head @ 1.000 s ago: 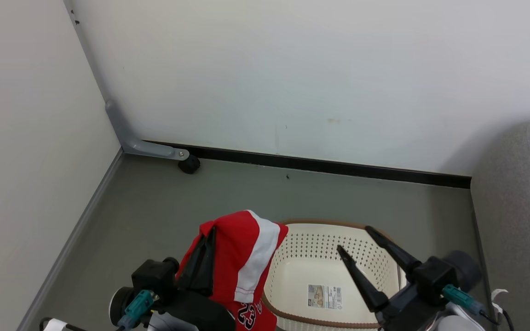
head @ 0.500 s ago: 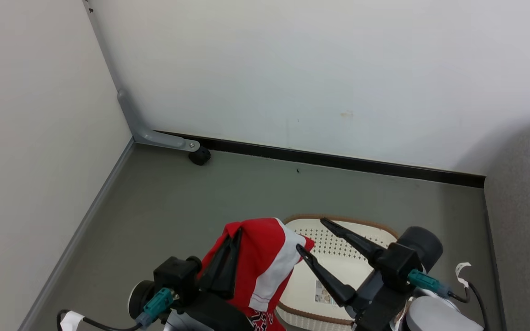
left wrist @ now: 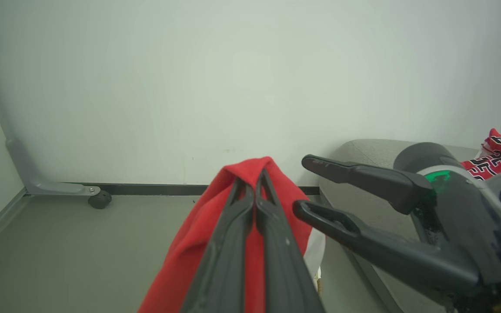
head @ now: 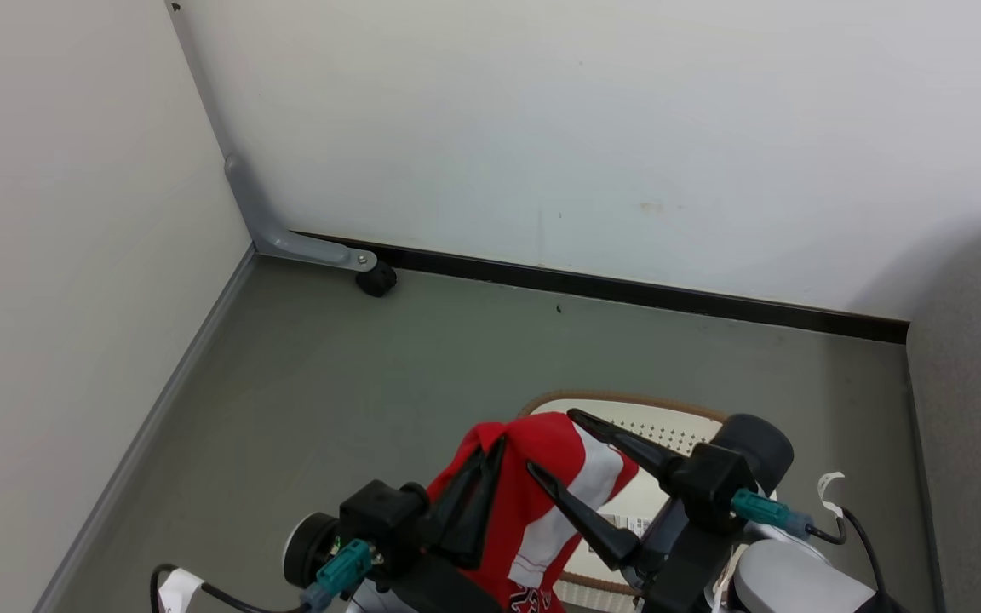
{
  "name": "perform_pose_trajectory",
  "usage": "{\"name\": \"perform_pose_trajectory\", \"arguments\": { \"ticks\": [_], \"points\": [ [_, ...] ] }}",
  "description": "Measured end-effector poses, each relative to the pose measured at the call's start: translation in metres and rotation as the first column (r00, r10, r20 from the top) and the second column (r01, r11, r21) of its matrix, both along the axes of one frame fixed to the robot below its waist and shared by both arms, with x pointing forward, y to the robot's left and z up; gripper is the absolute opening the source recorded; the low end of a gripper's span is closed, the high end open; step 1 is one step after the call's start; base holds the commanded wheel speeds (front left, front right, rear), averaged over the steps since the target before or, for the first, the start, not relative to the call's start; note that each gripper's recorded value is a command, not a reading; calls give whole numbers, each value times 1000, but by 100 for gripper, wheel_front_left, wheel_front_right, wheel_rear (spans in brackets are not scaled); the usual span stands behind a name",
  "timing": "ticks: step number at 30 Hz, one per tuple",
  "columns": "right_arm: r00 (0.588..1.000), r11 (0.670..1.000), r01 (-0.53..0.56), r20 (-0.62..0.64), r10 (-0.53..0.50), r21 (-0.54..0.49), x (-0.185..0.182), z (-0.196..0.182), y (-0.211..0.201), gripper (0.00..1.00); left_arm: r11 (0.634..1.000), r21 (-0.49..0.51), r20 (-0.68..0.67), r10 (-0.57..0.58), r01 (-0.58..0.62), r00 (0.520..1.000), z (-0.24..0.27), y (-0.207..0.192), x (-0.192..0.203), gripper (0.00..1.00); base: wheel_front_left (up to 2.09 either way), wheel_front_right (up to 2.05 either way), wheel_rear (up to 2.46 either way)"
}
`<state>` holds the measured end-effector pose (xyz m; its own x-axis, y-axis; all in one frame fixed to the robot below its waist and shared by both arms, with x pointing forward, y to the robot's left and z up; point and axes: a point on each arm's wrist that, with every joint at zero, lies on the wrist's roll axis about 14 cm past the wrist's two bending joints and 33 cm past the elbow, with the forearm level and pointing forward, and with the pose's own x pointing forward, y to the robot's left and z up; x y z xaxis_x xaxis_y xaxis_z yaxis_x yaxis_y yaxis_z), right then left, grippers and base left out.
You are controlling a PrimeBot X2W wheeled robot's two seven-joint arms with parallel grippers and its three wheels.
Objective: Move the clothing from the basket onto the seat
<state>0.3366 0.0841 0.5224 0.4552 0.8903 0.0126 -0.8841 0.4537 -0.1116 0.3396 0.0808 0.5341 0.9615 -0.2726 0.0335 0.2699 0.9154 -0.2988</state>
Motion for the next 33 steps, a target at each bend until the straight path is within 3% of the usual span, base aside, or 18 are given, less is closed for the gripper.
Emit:
{"name": "perform_pose_trajectory", "arguments": {
  "ticks": [11, 12, 14, 15, 16, 26, 27, 28, 29, 33],
  "points": [
    [999, 1000, -14, -44, 13, -4, 0, -7, 3, 100, 996, -7, 33, -91, 91, 995, 14, -25, -7, 0, 0, 0, 0],
    [999, 1000, -15, -49, 14, -6, -1, -8, 3, 95, 996, -8, 37, -93, 94, 995, 15, -26, -7, 0, 0, 0, 0],
    [998, 1000, -13, -59, 12, -4, -1, -9, 3, 44, 995, -8, 42, -97, 97, 994, 18, -27, -7, 0, 0, 0, 0],
    [998, 1000, -11, -64, 11, -3, 0, -10, 3, 27, 995, -8, 44, -101, 101, 994, 19, -27, -7, 0, 0, 0, 0],
    [998, 1000, -11, -64, 11, -3, 0, -10, 3, 3, 995, -8, 44, -101, 101, 994, 19, -27, -7, 0, 0, 0, 0],
    [995, 1000, 0, -104, 0, 6, 0, -14, -1, 0, 993, -8, 51, -117, 117, 992, 23, -30, -7, 0, 0, 0, 0],
    [994, 1000, 6, -109, -6, 8, 1, -14, -2, 0, 993, -4, 43, -118, 118, 992, 21, -29, -6, 48, 0, 0, 0],
    [994, 1000, 10, -113, -9, 9, 2, -14, -3, 0, 993, -3, 43, -117, 117, 992, 21, -28, -6, 83, 0, 0, 0],
    [993, 1000, 14, -115, -13, 11, 3, -14, -4, 0, 993, -2, 42, -116, 116, 992, 21, -28, -6, 100, 0, 0, 0],
    [993, 999, 34, -117, -32, 17, 8, -12, -9, 0, 995, 23, 41, -99, 98, 994, 19, -22, -3, 100, 0, 0, 0]
  ]
}}
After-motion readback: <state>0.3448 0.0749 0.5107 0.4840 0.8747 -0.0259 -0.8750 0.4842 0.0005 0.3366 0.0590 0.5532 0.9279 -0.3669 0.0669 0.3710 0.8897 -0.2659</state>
